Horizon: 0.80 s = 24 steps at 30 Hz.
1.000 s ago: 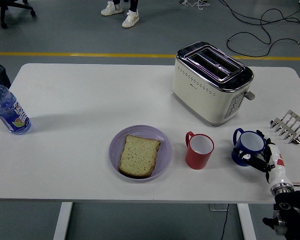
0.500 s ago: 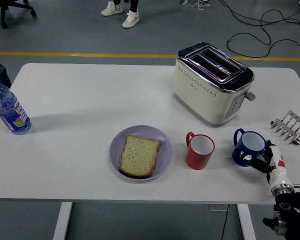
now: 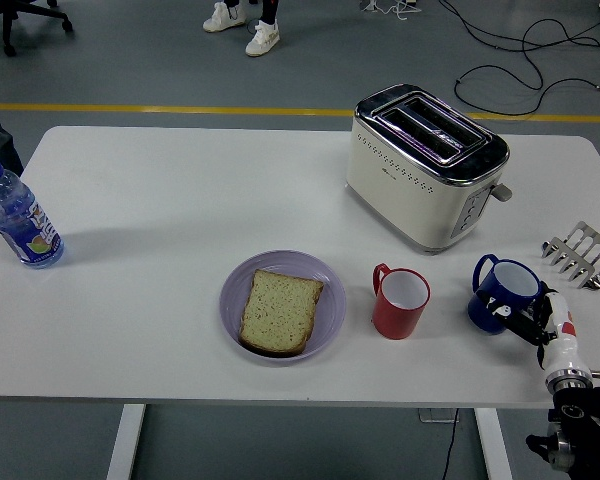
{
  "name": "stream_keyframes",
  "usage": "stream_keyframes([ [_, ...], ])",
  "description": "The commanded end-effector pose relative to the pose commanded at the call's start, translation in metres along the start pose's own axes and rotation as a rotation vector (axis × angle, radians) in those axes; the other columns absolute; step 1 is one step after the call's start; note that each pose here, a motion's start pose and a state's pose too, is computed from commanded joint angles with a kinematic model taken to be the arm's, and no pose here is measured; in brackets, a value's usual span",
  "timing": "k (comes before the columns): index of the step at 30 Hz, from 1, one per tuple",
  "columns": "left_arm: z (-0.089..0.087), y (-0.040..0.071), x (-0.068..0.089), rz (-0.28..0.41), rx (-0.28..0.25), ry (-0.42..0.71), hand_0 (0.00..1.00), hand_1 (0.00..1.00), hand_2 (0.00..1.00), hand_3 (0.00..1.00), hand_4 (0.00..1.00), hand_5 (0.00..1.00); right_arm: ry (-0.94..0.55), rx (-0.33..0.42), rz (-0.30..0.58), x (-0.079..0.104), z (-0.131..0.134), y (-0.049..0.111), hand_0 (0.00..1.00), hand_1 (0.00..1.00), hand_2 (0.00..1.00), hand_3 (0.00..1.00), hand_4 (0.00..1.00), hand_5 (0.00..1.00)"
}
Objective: Pick up the cup,pour liquid into bread,place the cup on the desk
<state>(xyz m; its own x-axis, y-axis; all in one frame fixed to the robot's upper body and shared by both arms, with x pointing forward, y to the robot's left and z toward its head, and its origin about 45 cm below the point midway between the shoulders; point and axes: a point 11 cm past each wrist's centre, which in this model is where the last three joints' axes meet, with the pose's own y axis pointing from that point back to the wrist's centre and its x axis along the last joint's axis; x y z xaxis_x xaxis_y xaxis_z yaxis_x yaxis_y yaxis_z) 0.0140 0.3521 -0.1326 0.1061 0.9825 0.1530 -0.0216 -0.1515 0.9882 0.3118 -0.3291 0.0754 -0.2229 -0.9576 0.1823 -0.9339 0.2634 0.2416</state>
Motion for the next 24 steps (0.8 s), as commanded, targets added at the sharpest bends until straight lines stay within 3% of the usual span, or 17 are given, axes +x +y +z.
stream_keyframes([
  [2, -0.001, 0.000, 0.000, 0.000, 0.001, -0.001, 0.691, 0.734, 0.763, 0.684, 0.428, 0.958, -0.009, 0.011, 0.011, 0.002, -0.003, 0.000, 0.369, 0.385, 0.496, 0.528, 0.934, 0.168],
  [7, -0.002, 0.000, 0.000, 0.001, 0.002, 0.000, 0.691, 0.734, 0.763, 0.684, 0.428, 0.958, -0.026, 0.051, 0.033, 0.008, -0.014, 0.001, 0.369, 0.385, 0.496, 0.528, 0.934, 0.168],
  [8, -0.002, 0.000, 0.001, 0.001, 0.002, 0.001, 0.691, 0.734, 0.761, 0.683, 0.429, 0.955, -0.033, 0.061, 0.038, 0.010, -0.018, 0.001, 0.315, 0.322, 0.493, 0.498, 0.888, 0.134],
  [12, -0.001, 0.000, 0.002, 0.003, 0.001, 0.001, 0.691, 0.734, 0.761, 0.683, 0.429, 0.955, -0.044, 0.114, 0.044, 0.016, -0.038, 0.003, 0.315, 0.322, 0.493, 0.498, 0.888, 0.134],
  [19, 0.000, 0.000, 0.005, 0.011, -0.002, 0.004, 0.689, 0.731, 0.762, 0.683, 0.432, 0.950, -0.025, 0.174, 0.007, 0.021, -0.072, 0.008, 0.294, 0.293, 0.483, 0.484, 0.855, 0.126],
  [20, 0.000, 0.000, 0.006, 0.012, -0.003, 0.004, 0.686, 0.728, 0.757, 0.680, 0.432, 0.940, -0.022, 0.175, 0.002, 0.021, -0.075, 0.008, 0.284, 0.290, 0.478, 0.485, 0.740, 0.087],
  [24, 0.002, 0.000, 0.007, 0.017, -0.006, 0.002, 0.686, 0.728, 0.757, 0.680, 0.432, 0.940, -0.010, 0.180, -0.046, 0.018, -0.091, 0.011, 0.284, 0.290, 0.478, 0.485, 0.740, 0.087],
])
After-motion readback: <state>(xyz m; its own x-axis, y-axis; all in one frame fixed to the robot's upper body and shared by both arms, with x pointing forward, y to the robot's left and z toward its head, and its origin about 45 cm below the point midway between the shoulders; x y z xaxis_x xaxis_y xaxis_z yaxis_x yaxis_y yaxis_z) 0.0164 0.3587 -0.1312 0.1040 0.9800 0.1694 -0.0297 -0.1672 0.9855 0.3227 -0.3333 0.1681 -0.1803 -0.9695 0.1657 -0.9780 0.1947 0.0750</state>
